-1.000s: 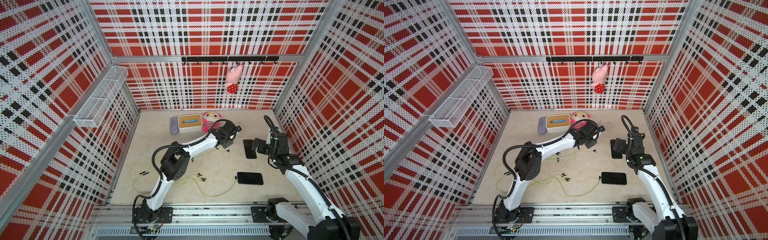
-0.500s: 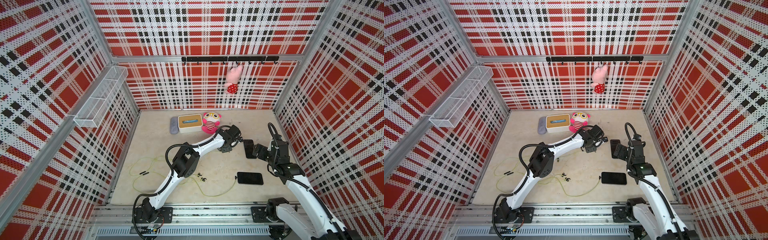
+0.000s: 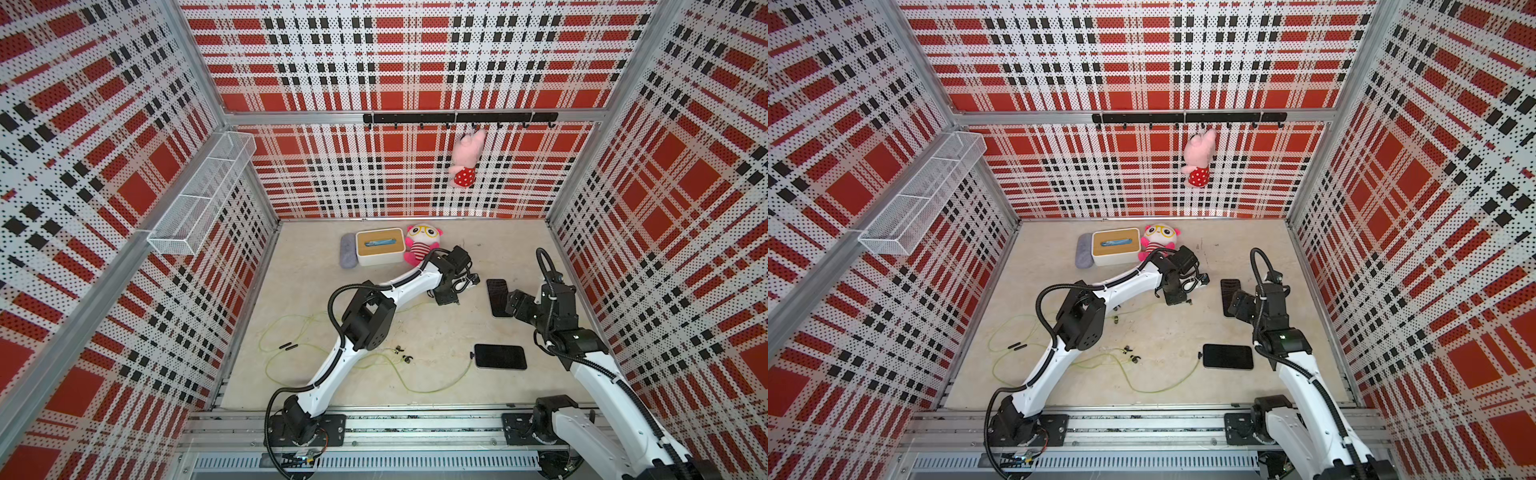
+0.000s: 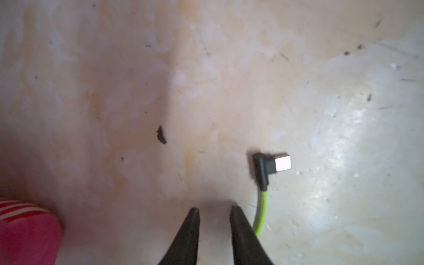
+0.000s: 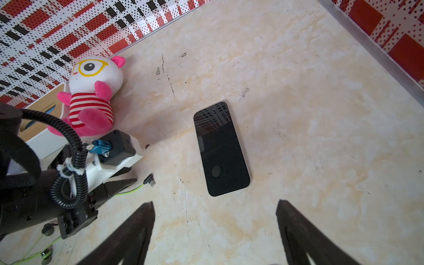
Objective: Plug wired earphones into phones
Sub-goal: Pick up the wired earphone from the center of the board.
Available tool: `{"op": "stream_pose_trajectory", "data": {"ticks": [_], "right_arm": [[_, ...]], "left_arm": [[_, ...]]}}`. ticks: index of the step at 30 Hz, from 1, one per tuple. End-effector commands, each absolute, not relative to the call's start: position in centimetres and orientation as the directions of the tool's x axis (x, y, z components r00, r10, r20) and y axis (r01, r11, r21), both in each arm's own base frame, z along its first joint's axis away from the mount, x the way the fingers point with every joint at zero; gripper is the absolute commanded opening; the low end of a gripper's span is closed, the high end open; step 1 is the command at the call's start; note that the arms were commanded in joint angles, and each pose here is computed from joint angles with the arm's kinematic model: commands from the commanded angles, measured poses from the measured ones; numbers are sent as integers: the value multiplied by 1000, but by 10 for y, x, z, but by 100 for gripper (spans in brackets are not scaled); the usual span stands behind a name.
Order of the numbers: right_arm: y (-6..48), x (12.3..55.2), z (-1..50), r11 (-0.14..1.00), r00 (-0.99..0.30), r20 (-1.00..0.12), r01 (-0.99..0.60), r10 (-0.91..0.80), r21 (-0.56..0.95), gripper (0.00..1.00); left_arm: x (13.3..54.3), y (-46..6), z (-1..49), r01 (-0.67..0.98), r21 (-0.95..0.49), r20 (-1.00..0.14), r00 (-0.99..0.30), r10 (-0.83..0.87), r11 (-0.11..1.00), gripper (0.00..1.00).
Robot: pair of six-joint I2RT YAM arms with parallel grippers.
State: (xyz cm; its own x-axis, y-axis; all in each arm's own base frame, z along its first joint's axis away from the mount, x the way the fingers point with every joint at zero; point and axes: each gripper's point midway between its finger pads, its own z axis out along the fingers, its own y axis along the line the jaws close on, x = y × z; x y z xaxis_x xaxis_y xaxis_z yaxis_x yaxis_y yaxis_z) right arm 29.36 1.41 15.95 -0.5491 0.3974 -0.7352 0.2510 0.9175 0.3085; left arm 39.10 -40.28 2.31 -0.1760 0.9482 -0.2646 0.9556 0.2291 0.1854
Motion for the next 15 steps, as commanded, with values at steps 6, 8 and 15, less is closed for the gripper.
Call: {"op": "stream_pose_trajectory", "data": {"ticks": [6, 8, 15], "right_arm": [[11, 295, 152, 914, -542, -737, 268, 405, 305, 86], [13, 296, 151, 914, -544, -735, 259, 405, 312, 86], [11, 296, 149, 917, -540, -741, 260, 398, 303, 85]], "left_arm": [[350, -397, 2, 984, 2, -246, -173, 954, 179, 30], [345, -399, 6, 986, -14, -261, -166, 951, 168, 31], [348, -398, 2, 984, -10, -260, -177, 949, 180, 32]]}}
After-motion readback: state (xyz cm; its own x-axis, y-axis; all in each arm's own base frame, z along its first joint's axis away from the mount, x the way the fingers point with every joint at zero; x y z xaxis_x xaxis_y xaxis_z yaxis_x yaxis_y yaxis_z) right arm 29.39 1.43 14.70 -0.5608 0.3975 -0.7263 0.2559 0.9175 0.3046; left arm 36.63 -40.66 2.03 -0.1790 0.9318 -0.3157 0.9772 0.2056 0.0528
